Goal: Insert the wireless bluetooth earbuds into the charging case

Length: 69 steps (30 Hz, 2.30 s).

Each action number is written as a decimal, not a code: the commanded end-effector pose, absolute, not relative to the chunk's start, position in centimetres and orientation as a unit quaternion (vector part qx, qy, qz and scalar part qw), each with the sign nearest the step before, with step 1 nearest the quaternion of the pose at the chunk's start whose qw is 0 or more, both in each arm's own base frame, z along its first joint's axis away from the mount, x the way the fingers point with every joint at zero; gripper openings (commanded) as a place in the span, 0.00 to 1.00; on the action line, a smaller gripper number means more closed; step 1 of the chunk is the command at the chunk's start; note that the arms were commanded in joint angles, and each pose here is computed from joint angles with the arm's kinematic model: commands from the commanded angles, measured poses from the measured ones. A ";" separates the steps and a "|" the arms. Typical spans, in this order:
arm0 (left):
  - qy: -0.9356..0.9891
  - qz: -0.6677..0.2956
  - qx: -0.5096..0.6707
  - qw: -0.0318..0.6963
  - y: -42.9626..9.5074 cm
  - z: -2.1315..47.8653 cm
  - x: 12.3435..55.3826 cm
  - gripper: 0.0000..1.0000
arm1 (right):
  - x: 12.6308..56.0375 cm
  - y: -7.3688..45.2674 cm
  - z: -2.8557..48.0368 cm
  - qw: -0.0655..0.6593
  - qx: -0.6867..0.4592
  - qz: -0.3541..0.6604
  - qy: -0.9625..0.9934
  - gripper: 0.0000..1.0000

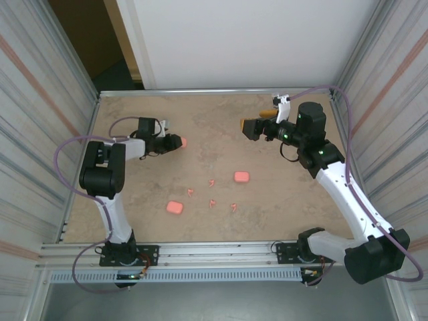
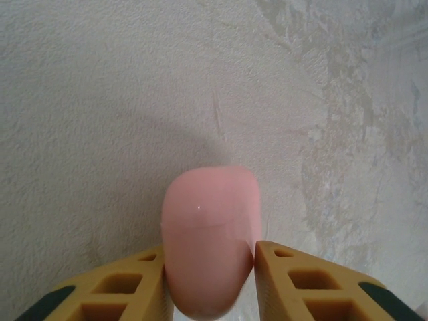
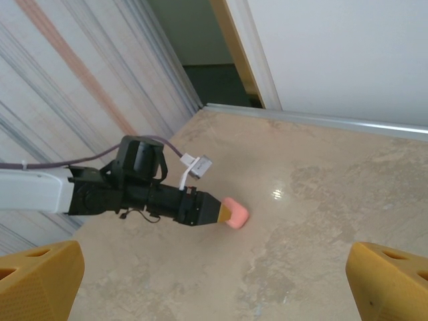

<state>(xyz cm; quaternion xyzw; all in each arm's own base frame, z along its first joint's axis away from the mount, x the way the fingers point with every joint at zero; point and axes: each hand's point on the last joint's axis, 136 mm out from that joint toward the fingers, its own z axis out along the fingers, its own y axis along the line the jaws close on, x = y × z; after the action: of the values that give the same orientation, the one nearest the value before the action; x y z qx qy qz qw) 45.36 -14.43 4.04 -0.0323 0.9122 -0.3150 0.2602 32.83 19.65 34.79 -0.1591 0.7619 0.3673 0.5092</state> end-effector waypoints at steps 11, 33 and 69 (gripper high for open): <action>0.915 -0.298 -0.041 0.268 -12.3 4.8 45.0 0.45 | 32.0 18.9 35.3 0.517 -0.160 0.354 0.763 0.99; 0.846 -0.293 -0.001 0.445 -10.1 20.1 40.7 0.61 | 25.7 27.3 30.7 0.511 -0.340 0.320 0.721 0.99; 0.807 -0.141 -0.011 0.573 -4.4 25.4 34.1 0.87 | 17.0 41.1 11.0 0.422 -0.556 0.243 0.673 0.92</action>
<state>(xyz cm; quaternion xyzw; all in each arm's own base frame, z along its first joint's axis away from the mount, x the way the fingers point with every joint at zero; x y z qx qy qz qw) 34.38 -5.13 25.24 -0.0128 0.8086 -0.1608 0.5658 16.77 39.43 10.06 -0.5386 0.7009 0.2496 0.3954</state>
